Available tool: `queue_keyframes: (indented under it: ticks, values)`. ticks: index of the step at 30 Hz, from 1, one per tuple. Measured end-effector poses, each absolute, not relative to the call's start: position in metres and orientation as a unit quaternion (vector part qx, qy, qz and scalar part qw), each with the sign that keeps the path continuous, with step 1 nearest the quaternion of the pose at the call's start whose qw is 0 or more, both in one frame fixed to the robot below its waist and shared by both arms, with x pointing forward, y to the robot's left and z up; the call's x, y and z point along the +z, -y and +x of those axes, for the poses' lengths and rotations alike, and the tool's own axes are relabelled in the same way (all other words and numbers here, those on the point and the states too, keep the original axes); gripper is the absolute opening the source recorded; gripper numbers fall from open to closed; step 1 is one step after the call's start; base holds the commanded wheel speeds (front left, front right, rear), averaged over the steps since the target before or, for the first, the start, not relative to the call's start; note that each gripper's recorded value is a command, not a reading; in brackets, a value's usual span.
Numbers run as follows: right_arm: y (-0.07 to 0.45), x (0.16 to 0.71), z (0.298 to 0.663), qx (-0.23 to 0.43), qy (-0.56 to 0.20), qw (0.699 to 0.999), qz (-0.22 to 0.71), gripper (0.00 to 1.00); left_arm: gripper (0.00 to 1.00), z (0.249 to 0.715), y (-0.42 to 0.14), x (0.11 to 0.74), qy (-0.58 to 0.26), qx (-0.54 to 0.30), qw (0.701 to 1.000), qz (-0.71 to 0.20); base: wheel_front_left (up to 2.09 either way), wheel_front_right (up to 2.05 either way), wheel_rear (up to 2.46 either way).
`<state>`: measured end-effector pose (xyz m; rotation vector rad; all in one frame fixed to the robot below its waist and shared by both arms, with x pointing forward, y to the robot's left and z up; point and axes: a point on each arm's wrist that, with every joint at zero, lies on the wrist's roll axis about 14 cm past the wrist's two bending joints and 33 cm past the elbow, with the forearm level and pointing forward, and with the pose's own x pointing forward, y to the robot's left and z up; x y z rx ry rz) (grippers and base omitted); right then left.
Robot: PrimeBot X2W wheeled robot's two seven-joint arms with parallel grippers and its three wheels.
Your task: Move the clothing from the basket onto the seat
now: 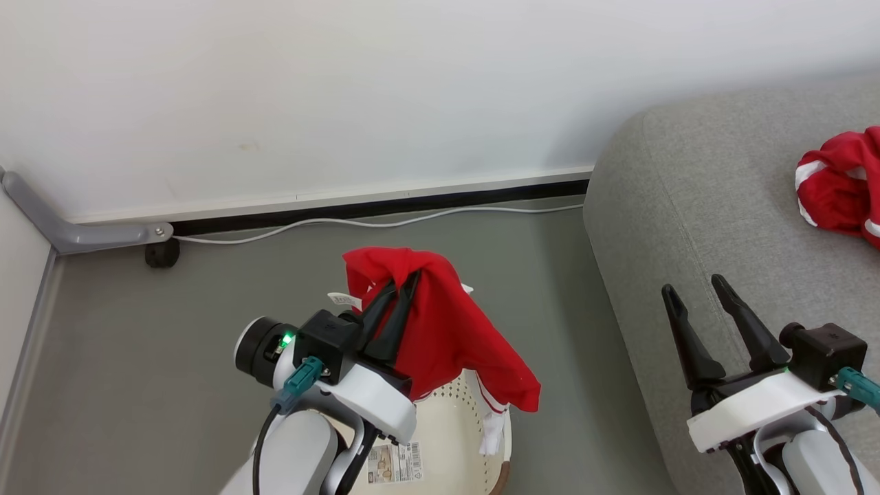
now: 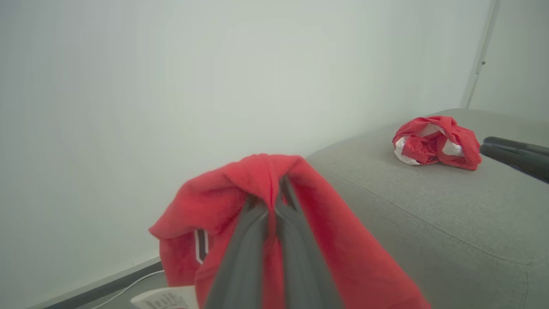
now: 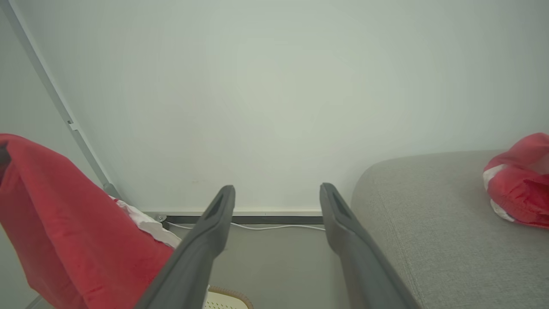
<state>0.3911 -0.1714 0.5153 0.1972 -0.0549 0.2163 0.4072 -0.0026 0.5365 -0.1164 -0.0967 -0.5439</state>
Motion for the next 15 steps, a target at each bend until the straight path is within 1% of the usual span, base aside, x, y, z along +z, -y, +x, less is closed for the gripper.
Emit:
queue_keyframes:
  ticks: [6, 15]
  values:
    - [0.169, 0.510, 0.383, 0.106, 0.020, 0.989, 0.102, 1.00, 0.00, 0.398, 0.020, 0.570, 0.081, -0.310, 0.946, -0.056, 0.00, 0.00, 0.00]
    - [0.167, 0.504, 0.378, 0.105, 0.013, 0.989, 0.104, 1.00, 0.00, 0.395, 0.036, 0.613, 0.127, -0.348, 0.928, -0.044, 0.00, 0.00, 0.00]
